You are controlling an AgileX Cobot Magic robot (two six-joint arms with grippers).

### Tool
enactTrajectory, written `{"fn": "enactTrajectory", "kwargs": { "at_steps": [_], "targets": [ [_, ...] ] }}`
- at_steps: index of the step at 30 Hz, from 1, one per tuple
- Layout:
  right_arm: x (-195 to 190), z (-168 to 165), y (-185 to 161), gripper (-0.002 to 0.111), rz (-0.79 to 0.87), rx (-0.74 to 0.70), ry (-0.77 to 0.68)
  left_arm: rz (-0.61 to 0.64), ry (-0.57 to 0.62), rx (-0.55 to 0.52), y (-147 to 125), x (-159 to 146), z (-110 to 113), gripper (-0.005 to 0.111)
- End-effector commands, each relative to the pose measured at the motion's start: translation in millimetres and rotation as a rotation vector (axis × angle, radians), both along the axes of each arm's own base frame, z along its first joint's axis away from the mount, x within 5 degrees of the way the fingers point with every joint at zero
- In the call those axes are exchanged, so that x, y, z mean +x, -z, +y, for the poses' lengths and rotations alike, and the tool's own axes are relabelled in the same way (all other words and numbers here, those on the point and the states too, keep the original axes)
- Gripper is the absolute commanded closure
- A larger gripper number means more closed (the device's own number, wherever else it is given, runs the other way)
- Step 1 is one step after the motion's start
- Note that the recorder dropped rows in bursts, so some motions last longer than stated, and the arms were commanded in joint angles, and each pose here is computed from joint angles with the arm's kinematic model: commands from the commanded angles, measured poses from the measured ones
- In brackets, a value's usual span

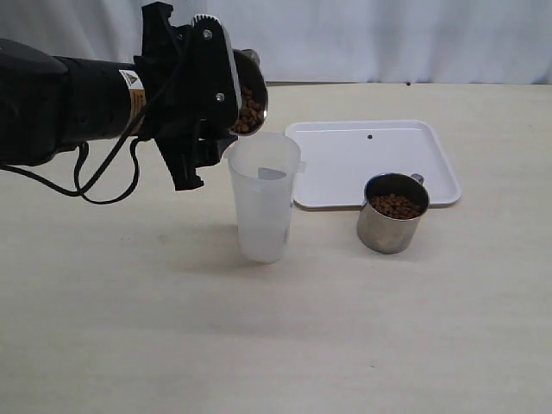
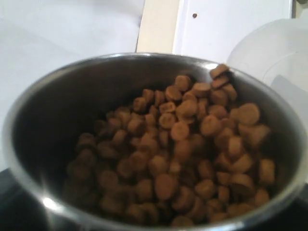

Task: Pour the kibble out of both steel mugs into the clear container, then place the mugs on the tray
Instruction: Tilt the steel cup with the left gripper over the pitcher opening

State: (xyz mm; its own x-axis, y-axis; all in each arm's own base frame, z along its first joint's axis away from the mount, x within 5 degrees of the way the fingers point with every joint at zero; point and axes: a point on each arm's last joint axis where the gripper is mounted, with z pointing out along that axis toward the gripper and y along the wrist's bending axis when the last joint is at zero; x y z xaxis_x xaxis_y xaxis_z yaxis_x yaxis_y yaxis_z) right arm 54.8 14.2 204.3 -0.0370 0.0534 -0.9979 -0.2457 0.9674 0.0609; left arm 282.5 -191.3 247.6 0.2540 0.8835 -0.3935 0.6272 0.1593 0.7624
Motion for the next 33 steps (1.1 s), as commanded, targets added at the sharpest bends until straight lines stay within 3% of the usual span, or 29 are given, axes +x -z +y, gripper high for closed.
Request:
{"fn": "enactTrajectory", "kwargs": {
  "at_steps": [1, 19, 33],
  "targets": [
    [-0.2, 0.2, 0.8, 0.103, -0.003, 0.004, -0.004, -0.046, -0.023, 0.027, -7.1, 1.8, 2.4, 0.107],
    [-0.2, 0.2, 0.8, 0.103, -0.003, 0.004, -0.004, -0.086, 0.03, 0.09, -5.0, 6.2, -2.0, 0.107],
    [-0.2, 0.2, 0.8, 0.103, -0.003, 0.004, -0.004, -0.13, 0.054, 0.198, 0.9, 10.1, -0.5, 0.107]
  ]
}}
